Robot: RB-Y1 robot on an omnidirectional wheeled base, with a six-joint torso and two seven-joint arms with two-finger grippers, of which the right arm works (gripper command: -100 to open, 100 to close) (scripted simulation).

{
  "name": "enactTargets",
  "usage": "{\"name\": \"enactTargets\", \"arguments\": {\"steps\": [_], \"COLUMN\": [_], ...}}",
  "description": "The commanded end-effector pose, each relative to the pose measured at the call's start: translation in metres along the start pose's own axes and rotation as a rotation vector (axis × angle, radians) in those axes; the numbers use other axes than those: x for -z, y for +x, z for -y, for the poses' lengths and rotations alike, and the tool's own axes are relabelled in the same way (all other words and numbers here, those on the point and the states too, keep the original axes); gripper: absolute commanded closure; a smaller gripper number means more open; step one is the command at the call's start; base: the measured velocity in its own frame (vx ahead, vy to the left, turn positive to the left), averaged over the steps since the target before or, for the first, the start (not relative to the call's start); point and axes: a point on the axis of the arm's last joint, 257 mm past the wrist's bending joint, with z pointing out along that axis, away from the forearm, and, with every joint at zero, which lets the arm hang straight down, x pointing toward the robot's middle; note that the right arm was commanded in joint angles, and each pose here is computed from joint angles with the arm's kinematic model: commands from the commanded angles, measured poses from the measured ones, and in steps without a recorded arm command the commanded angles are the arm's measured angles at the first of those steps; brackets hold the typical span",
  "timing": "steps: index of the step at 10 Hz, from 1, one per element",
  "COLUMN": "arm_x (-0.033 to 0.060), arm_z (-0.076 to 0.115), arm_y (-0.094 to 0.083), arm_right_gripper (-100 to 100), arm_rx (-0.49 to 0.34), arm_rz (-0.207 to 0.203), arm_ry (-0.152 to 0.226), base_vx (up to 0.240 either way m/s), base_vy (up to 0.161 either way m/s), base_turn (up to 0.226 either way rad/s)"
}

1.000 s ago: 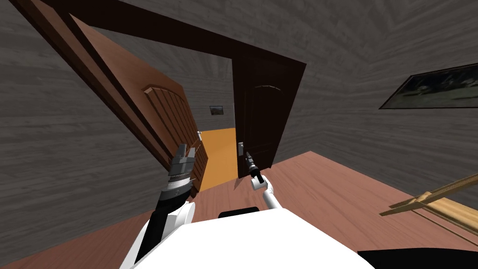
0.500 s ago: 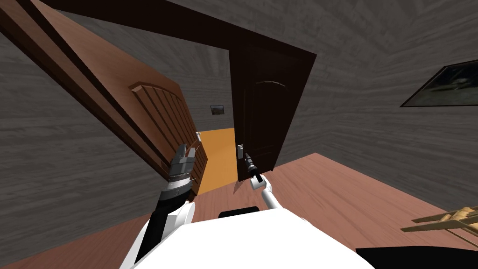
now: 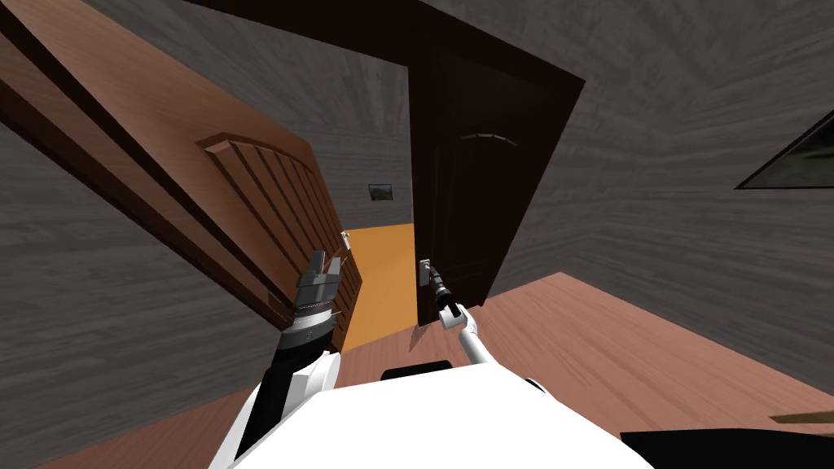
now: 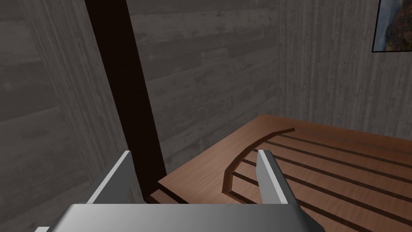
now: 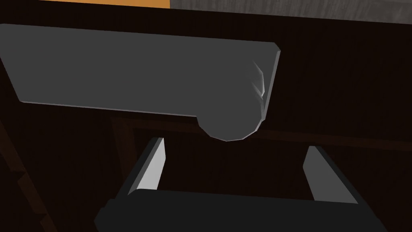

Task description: Push the door open

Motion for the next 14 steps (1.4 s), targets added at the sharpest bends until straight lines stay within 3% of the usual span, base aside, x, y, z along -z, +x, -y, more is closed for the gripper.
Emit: {"name": "enactTargets", "arguments": {"steps": [1,3,4,9,10,14], "arm_x": [-0.0014,-0.0018,-0.0018,-0.0018,-0.0038,-0.0025], "arm_z": [0.0,-0.001,-0.001,-0.001,-0.005,-0.004], "arm_y": [0.005,0.007,0.007,0.007,-0.006,-0.031], "arm_right_gripper": [-100,-100,100,100,100,100], "arm_rx": [-0.017,-0.023,-0.023,-0.023,-0.009,0.01], "arm_rz": [0.002,0.001,0.001,0.001,0.017,0.049], "arm_ry": [0.0,-0.001,-0.001,-0.001,-0.009,-0.006], "base_vx": [0.207,0.15,-0.012,-0.008,0.078,0.151], "base_vy": [0.045,0.019,0.0,-0.002,0.054,0.08], "base_turn": [0.023,0.013,-0.006,0.004,-0.03,-0.04]}}
